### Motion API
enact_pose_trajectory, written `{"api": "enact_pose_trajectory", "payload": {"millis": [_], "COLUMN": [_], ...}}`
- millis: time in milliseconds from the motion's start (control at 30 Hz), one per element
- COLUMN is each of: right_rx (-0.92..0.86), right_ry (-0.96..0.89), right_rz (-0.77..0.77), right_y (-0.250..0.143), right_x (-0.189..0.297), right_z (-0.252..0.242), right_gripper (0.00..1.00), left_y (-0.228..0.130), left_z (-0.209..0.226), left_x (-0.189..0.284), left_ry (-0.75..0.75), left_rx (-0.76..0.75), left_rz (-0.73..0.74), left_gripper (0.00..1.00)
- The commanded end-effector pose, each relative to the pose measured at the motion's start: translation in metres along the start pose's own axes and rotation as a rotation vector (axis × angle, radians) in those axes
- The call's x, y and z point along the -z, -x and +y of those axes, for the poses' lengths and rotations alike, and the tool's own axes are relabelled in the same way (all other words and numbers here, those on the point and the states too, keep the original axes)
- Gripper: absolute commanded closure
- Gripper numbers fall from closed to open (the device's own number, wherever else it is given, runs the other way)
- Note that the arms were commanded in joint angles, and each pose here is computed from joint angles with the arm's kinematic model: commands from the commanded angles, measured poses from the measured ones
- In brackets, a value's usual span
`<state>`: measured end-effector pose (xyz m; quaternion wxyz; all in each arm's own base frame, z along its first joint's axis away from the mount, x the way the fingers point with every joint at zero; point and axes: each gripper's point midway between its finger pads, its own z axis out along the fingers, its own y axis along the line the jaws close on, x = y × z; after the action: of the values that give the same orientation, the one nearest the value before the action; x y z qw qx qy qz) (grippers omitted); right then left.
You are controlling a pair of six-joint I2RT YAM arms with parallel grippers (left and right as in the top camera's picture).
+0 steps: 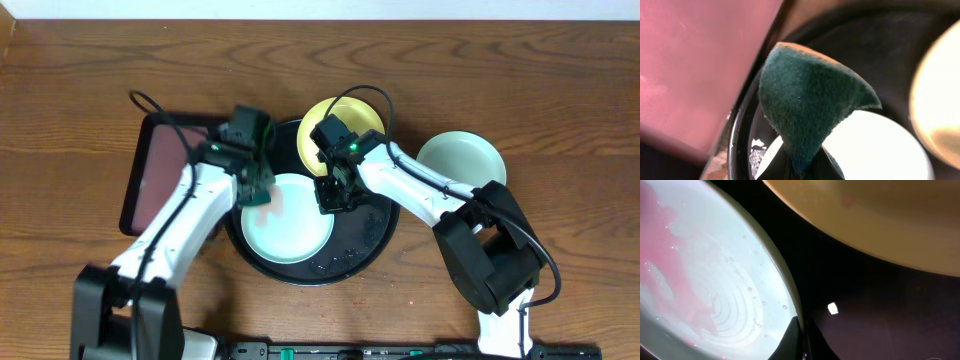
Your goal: Clean dirty plates on tray and stack at the side
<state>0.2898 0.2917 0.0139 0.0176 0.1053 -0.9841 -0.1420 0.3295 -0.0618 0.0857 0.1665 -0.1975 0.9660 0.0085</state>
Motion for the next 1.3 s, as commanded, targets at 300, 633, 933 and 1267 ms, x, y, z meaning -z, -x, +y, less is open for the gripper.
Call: {"api": "enact_pose_trajectory", "payload": {"millis": [300, 633, 933, 1267], "right_rx": [0.13, 0.226, 0.325, 0.304], "right_ry": [-0.105, -0.491, -0.863, -1.057], "right_rz": [-0.143, -0.595, -0.941, -1.18], "right_y": [0.017, 0.025, 0.004, -0.019], "right_x": [0.051, 0.185, 0.27, 0.315], "right_z": [-0.008, -0.017, 0.009, 0.036], "right_gripper": [0.99, 0.99, 0.99, 0.99], "left_y": [0.057, 0.059, 0.047, 0.047], "left_z": [0.081, 0.139, 0.137, 0.137], "left_x": [0.075, 0.034, 0.002, 0.002], "left_ry": [0.094, 0.206, 0.22, 0.221], "left_rx": [0.1, 0.248, 0.238, 0.238], "left_rz": [-0.113, 0.013, 0.121, 0.123], "left_gripper": [0.93, 0.92, 0.92, 0.92]}}
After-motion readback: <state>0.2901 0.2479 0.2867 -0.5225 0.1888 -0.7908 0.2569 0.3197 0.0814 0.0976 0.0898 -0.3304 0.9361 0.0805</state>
